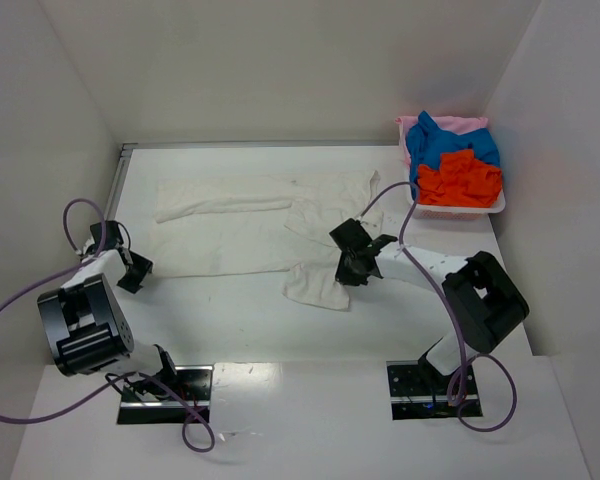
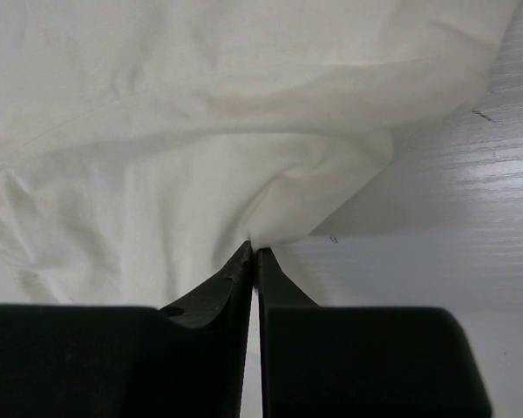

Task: Fold and stack the t-shirts
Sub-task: Grap the side of the flattened tshirt closest away from the robot with both arms, then fold the other side of the tshirt into a rectangle

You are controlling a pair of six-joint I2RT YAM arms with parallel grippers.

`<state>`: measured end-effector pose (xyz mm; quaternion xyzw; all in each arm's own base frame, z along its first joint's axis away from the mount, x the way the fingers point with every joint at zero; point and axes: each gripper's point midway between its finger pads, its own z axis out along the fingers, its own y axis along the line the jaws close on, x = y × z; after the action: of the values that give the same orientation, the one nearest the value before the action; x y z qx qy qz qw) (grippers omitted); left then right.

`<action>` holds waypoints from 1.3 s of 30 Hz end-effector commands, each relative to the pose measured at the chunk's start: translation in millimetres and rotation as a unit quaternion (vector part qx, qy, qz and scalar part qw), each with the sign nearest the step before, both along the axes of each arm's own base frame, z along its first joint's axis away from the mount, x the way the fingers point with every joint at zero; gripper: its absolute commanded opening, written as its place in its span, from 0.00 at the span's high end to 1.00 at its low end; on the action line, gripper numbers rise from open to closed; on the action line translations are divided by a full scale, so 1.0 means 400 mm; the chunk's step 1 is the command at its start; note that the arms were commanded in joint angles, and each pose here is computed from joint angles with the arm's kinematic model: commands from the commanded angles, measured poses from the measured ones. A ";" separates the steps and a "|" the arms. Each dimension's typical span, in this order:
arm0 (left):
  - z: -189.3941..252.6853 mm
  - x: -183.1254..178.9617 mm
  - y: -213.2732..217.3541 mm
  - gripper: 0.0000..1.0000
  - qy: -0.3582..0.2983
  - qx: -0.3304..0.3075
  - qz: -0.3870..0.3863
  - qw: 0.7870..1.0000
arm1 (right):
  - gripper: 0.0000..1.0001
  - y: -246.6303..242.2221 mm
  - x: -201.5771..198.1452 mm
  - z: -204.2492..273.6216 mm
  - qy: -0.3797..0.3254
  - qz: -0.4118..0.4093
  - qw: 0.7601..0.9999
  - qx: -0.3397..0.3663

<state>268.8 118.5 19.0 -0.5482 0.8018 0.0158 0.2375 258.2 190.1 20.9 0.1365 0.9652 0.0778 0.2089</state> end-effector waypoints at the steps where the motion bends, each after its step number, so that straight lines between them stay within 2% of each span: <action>1: 0.005 0.013 0.033 0.48 -0.007 0.021 0.027 0.999 | 0.91 0.003 0.038 0.053 -0.037 -0.009 0.999 0.013; 9: -0.012 0.030 0.052 0.60 -0.007 0.029 0.036 0.999 | 0.91 0.005 0.041 0.066 -0.041 -0.005 0.999 0.014; 13: -0.017 0.039 0.056 0.74 -0.006 0.028 0.036 0.999 | 0.91 0.006 0.042 0.074 -0.045 -0.006 0.999 0.017; 15: -0.017 0.039 0.056 0.87 -0.006 0.028 0.036 0.999 | 0.91 0.006 0.042 0.074 -0.045 -0.006 0.999 0.017; 18: -0.015 0.043 0.058 1.00 -0.010 0.030 0.037 0.999 | 0.91 -0.001 0.046 0.074 -0.045 -0.010 0.999 0.017; 22: -0.001 0.053 0.063 1.00 -0.019 0.034 0.037 0.999 | 0.91 -0.001 0.053 0.076 -0.047 -0.013 0.999 0.023; 24: 0.021 0.060 0.062 1.00 -0.028 0.037 0.028 0.999 | 0.94 -0.007 0.059 0.085 -0.051 -0.018 0.998 0.025; 33: 0.250 0.194 0.077 1.00 -0.129 0.077 -0.078 0.986 | 0.98 -0.059 0.159 0.208 -0.117 -0.046 0.991 0.046; 37: 0.291 0.244 0.059 1.00 -0.149 0.086 -0.112 0.979 | 0.98 -0.075 0.208 0.245 -0.139 -0.057 0.987 0.054; 39: 0.277 0.252 0.057 1.00 -0.144 0.079 -0.115 0.980 | 0.98 -0.073 0.237 0.274 -0.156 -0.053 0.985 0.055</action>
<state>358.8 145.1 124.7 -0.4590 0.7998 -0.0187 0.3865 323.0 158.1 89.8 0.1897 0.9291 0.1163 0.2953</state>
